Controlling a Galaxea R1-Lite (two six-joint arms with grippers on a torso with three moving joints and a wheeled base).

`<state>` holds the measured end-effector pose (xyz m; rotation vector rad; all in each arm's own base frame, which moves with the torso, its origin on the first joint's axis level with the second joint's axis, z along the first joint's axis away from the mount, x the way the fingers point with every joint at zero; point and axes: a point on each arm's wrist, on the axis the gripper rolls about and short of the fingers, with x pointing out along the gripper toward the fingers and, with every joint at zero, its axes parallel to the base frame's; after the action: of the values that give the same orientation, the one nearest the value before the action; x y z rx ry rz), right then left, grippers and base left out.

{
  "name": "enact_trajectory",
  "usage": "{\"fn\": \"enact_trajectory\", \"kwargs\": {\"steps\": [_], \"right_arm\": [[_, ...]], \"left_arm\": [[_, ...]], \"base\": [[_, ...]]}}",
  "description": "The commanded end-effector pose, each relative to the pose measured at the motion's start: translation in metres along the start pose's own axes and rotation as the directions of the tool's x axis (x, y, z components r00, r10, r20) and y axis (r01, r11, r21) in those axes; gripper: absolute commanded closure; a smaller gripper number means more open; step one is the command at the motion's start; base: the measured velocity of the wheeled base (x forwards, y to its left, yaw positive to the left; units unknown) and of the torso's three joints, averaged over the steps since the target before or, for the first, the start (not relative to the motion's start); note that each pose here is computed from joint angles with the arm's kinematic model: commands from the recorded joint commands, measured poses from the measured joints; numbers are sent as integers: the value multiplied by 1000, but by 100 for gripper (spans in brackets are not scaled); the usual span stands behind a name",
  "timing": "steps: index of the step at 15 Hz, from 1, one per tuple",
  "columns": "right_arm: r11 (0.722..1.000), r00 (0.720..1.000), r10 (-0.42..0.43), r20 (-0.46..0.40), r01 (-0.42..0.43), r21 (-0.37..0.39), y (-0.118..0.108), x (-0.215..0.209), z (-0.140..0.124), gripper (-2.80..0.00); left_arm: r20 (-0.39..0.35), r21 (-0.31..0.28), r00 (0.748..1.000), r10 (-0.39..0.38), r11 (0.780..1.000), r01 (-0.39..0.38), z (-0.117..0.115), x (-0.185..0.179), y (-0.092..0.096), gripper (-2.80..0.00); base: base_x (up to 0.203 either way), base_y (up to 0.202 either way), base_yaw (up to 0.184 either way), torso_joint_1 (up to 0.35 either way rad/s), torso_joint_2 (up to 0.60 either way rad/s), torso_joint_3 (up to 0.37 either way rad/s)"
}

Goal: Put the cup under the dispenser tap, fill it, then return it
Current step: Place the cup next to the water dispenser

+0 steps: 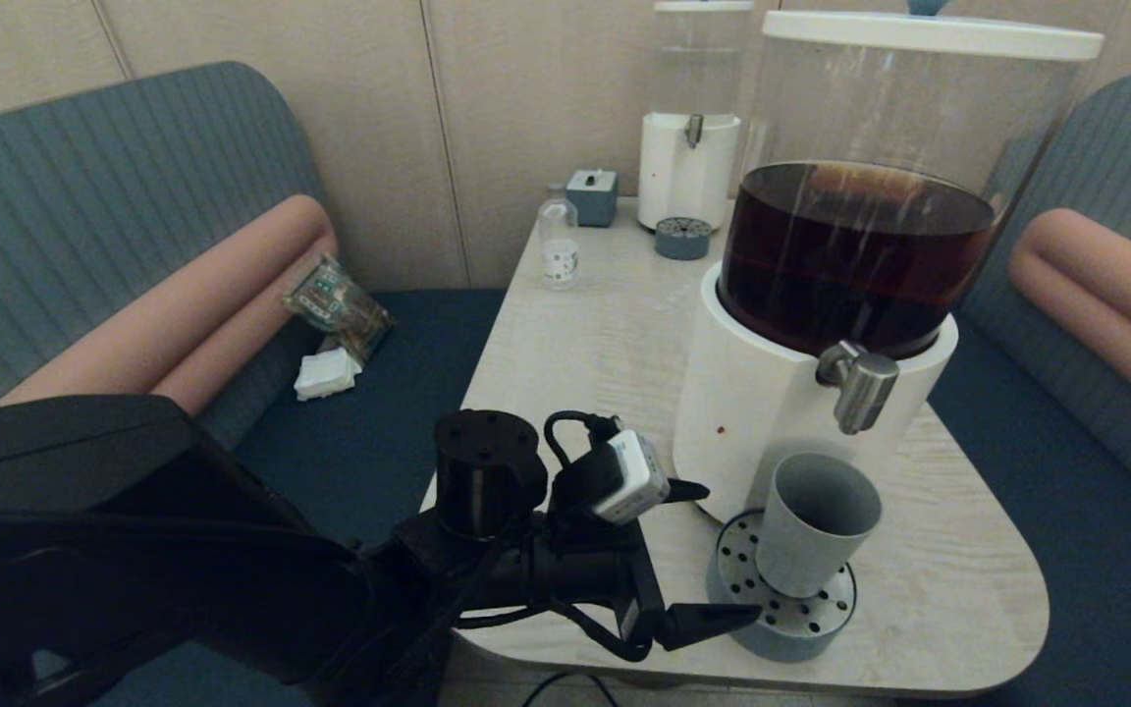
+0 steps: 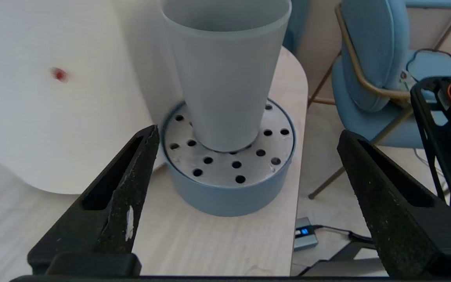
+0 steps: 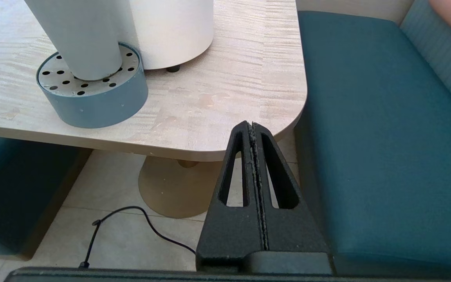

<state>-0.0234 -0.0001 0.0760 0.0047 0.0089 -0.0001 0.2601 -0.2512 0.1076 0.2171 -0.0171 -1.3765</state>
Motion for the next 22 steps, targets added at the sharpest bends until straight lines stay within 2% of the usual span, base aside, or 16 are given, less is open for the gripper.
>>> {"fn": "enact_trajectory", "kwargs": {"steps": [1, 8, 22], "right_arm": [[1000, 1000, -1, 0, 1, 0, 0, 0, 0, 0], [1000, 1000, 0, 0, 0, 0, 0, 0, 0, 0], [1000, 1000, 0, 0, 0, 0, 0, 0, 0, 0]], "left_arm": [[-11, -9, 1000, -16, 1000, 16, -11, 10, 0, -280], [-2, -17, 1000, -11, 1000, 11, -22, 31, 11, -280], [43, -1, 999, 0, 1000, 0, -27, 59, 29, -280]], "base": [[0, 0, 0, 0, 0, 0], [0, 0, 0, 0, 0, 0], [0, 0, 0, 0, 0, 0]]}}
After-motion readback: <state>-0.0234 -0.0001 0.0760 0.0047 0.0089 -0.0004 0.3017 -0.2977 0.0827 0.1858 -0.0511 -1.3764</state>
